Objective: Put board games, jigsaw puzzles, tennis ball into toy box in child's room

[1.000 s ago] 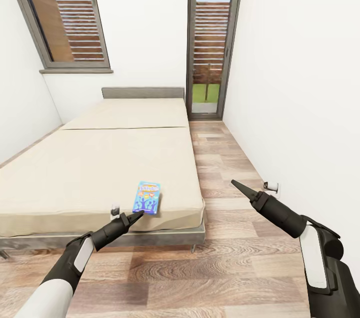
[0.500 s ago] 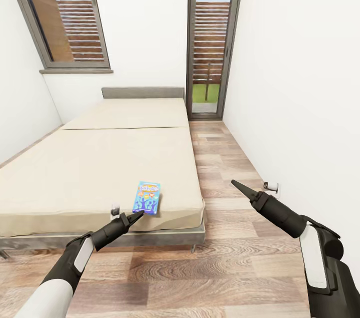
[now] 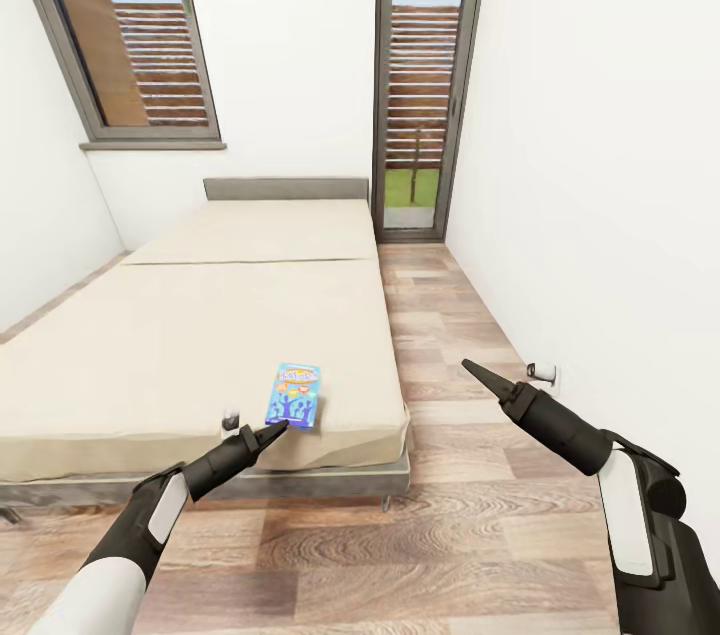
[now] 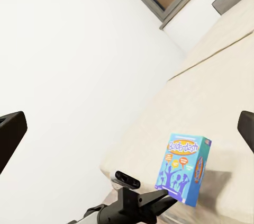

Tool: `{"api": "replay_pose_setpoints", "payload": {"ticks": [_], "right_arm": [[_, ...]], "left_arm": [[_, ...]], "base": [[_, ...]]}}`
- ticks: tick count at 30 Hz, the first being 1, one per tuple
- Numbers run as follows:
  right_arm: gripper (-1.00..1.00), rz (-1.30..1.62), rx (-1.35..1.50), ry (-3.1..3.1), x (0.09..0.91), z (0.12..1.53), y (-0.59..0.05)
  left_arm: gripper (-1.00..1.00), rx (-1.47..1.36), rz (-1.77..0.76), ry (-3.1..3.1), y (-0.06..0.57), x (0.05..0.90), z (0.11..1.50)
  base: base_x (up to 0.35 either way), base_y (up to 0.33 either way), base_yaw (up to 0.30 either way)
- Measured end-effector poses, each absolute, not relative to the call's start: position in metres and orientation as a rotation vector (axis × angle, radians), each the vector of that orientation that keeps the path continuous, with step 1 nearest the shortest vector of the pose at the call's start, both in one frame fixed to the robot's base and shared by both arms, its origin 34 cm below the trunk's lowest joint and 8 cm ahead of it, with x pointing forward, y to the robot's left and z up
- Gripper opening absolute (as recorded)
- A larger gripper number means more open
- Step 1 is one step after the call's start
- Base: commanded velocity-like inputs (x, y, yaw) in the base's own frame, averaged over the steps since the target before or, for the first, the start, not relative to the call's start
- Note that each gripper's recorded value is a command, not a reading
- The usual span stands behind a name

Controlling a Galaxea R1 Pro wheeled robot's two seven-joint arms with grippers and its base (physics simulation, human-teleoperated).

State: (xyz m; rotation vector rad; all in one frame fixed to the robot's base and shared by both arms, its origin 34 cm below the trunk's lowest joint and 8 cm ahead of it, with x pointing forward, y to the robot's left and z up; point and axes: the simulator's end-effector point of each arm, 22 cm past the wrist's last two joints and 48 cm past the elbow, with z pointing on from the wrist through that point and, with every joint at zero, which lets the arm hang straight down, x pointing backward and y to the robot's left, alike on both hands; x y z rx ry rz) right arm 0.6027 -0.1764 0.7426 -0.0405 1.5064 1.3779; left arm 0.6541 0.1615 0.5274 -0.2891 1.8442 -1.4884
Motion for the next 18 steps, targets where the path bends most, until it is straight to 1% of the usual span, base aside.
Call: {"api": "replay_pose_setpoints", "payload": {"ticks": [18], "right_arm": [[1.0, 1.377, -0.039, 1.508, 0.613, 0.782, -0.177]], "left_arm": [[-1.0, -0.281, -1.502, 1.848, 0.158, 0.663, 0.569]], "base": [[0.0, 0.0, 0.0]]}}
